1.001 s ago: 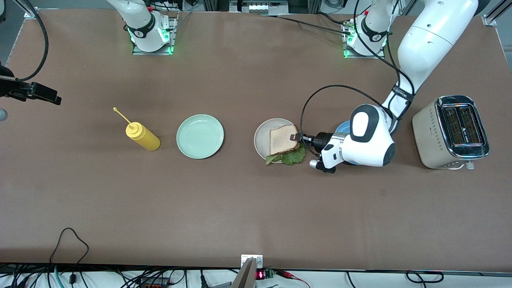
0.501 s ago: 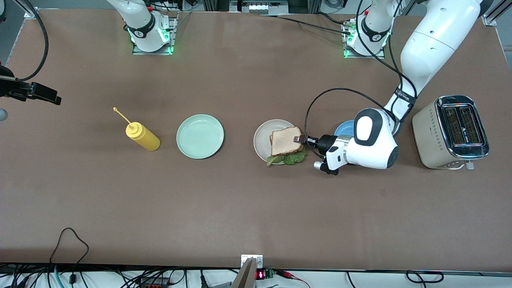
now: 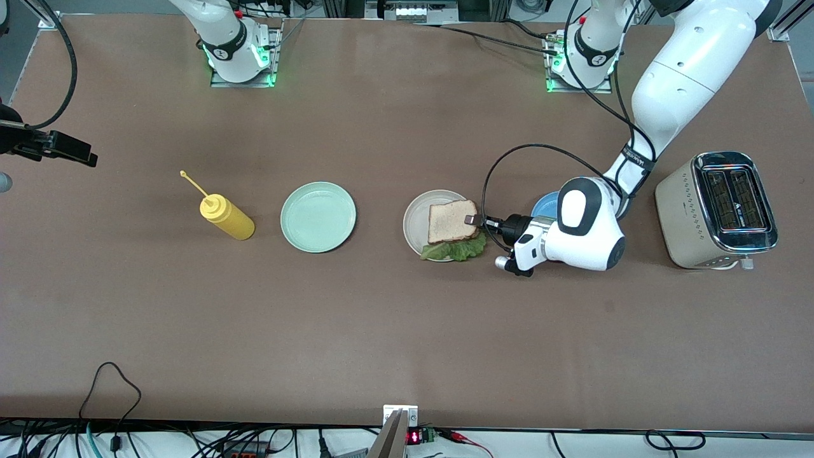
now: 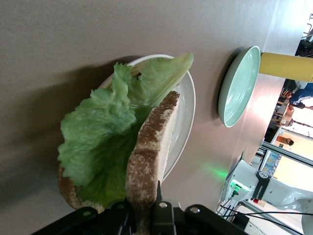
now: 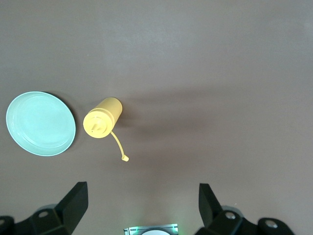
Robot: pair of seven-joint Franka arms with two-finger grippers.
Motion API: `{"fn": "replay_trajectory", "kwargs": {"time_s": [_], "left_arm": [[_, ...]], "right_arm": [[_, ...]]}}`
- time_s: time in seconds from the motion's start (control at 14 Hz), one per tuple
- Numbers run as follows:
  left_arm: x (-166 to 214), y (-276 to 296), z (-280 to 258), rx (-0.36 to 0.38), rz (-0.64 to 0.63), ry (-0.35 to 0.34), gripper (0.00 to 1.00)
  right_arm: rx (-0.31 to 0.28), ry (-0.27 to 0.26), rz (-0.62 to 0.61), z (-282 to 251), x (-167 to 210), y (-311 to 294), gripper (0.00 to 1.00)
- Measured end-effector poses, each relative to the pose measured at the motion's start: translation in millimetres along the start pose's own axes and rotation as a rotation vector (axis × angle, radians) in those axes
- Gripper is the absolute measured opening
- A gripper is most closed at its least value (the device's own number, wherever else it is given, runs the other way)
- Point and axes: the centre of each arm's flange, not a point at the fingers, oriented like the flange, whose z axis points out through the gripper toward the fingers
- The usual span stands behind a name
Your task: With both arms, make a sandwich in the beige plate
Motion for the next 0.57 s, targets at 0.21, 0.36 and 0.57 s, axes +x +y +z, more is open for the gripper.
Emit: {"fn": "replay_trajectory", "kwargs": {"time_s": [0.21, 0.36, 0.57], "left_arm": [[1, -4, 3, -0.022, -0.016, 0.001, 0.33], [2, -3, 0, -0.025, -0.010, 0.009, 0.56], [6, 13, -18, -0.019, 0.017, 0.042, 0.85]], "right_arm": [[0.000, 0.000, 0.000, 0, 0, 0, 1.00], [0.000, 0.000, 0.000, 0, 0, 0, 1.00], [0.000, 0.000, 0.000, 0, 0, 0, 1.00]]}}
